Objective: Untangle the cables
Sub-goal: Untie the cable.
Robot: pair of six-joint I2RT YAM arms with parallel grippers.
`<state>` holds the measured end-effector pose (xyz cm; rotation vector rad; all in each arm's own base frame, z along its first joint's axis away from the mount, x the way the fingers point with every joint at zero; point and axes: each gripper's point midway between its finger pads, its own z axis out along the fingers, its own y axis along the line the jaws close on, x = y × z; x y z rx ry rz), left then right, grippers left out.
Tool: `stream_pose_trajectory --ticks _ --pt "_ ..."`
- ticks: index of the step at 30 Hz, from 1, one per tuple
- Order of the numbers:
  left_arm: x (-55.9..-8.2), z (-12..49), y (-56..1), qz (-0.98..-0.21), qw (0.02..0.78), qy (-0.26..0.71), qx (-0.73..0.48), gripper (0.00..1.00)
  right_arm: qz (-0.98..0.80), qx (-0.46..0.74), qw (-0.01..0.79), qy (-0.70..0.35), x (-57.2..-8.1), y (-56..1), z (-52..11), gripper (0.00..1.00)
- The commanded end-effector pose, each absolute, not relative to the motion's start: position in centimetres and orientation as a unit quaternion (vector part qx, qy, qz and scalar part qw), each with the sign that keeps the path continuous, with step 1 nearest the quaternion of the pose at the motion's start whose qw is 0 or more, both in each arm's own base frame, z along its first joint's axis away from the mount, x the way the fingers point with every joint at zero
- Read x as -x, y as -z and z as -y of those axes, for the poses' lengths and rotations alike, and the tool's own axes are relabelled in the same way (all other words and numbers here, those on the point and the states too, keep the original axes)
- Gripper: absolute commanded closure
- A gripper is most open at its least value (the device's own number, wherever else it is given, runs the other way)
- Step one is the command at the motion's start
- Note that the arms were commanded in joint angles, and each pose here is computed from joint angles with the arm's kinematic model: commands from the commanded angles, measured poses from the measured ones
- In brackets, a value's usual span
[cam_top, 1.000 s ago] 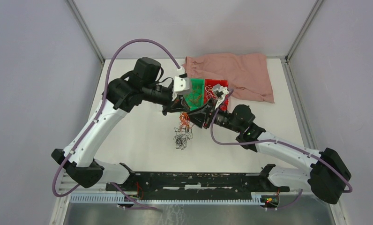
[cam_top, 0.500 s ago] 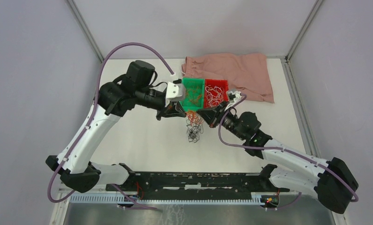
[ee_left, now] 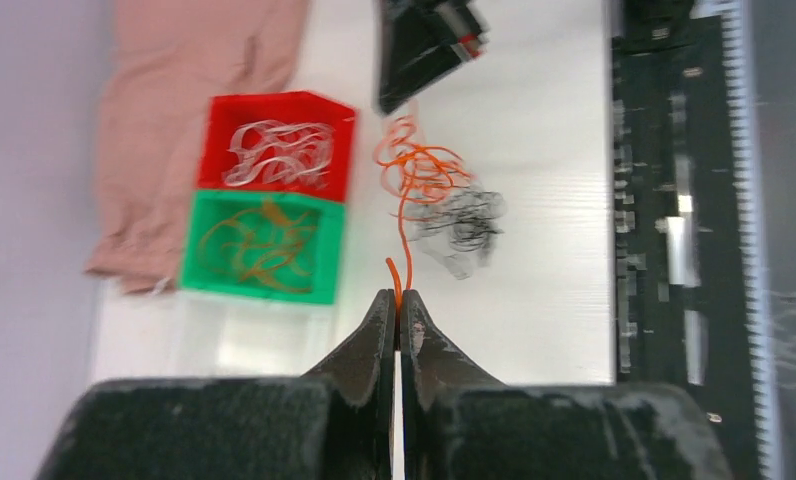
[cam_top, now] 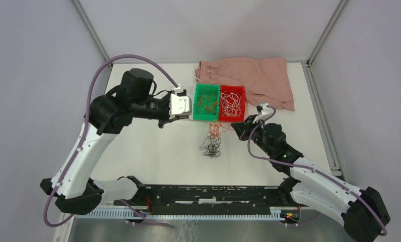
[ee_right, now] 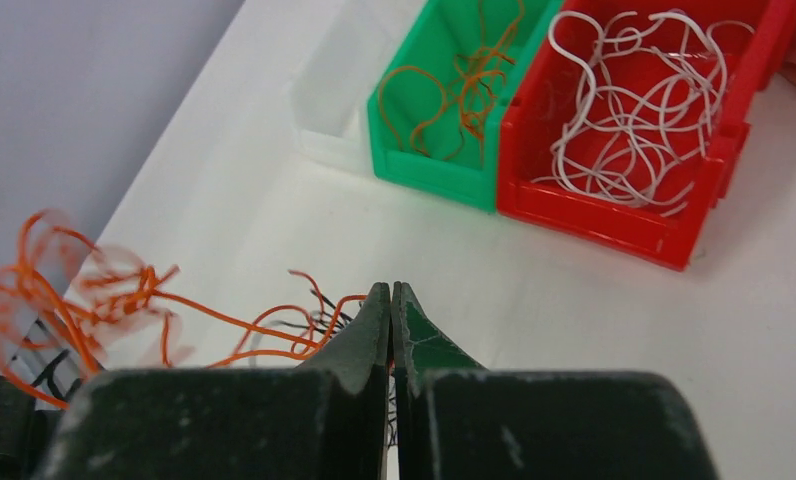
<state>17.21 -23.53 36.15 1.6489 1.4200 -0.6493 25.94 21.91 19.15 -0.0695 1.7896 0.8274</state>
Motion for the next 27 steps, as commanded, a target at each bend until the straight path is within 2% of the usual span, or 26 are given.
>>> stream_pose_trajectory --ticks 1,4,8,11,12,13,14,15,17,19,22,27 --pt "-21.7 20.4 -39.8 -0.567 0.529 0.104 -0.622 0.97 -0.773 0.028 0.56 -0.295 -25.9 -18.3 -19.5 0.99" --pt "-23.4 18.1 -36.9 -0.6 0.516 0.032 -0.611 0.97 -0.756 0.038 0.569 -0.32 -25.1 -20.5 -19.7 0.99" --pt "-21.8 17.5 -31.5 -0.627 0.476 0.059 -0.614 0.97 -0.716 0.073 0.56 -0.41 -23.4 -25.4 -22.4 0.99" --pt "-22.4 17.5 -30.7 -0.638 0.499 0.058 -0.583 0.97 -0.686 0.106 0.532 -0.484 -21.9 -29.4 -24.9 0.99" --pt "-22.5 17.5 -30.7 -0.636 0.503 0.057 -0.582 0.92 -0.68 0.114 0.524 -0.5 -21.6 -30.5 -25.5 0.99" --pt "-22.5 17.6 -30.7 -0.636 0.507 0.059 -0.579 0.75 -0.67 0.125 0.519 -0.516 -21.2 -31.7 -26.0 0.99" --pt "-22.4 17.8 -30.7 -0.637 0.508 0.07 -0.576 0.52 -0.659 0.131 0.516 -0.531 -21.0 -32.8 -26.4 0.99" --pt "-22.1 18.3 -30.7 -0.639 0.507 0.088 -0.571 0.38 -0.648 0.133 0.514 -0.545 -20.8 -34.0 -26.8 0.99" --pt "-20.6 20.0 -31.0 -0.637 0.503 0.159 -0.562 0.25 -0.63 0.144 0.503 -0.574 -20.5 -35.8 -27.8 0.99" --pt "-18.9 21.5 -31.8 -0.623 0.5 0.226 -0.558 0.2 -0.616 0.148 0.49 -0.599 -20.4 -37.3 -28.7 0.99" --pt "-17.4 23.2 -33.8 -0.592 0.509 0.293 -0.552 0.19 -0.596 0.162 0.471 -0.63 -19.7 -38.7 -29.8 0.99" --pt "-18.0 24.4 -34.8 -0.571 0.541 0.314 -0.532 0.24 -0.567 0.203 0.451 -0.658 -18.0 -39.9 -31.5 0.99"
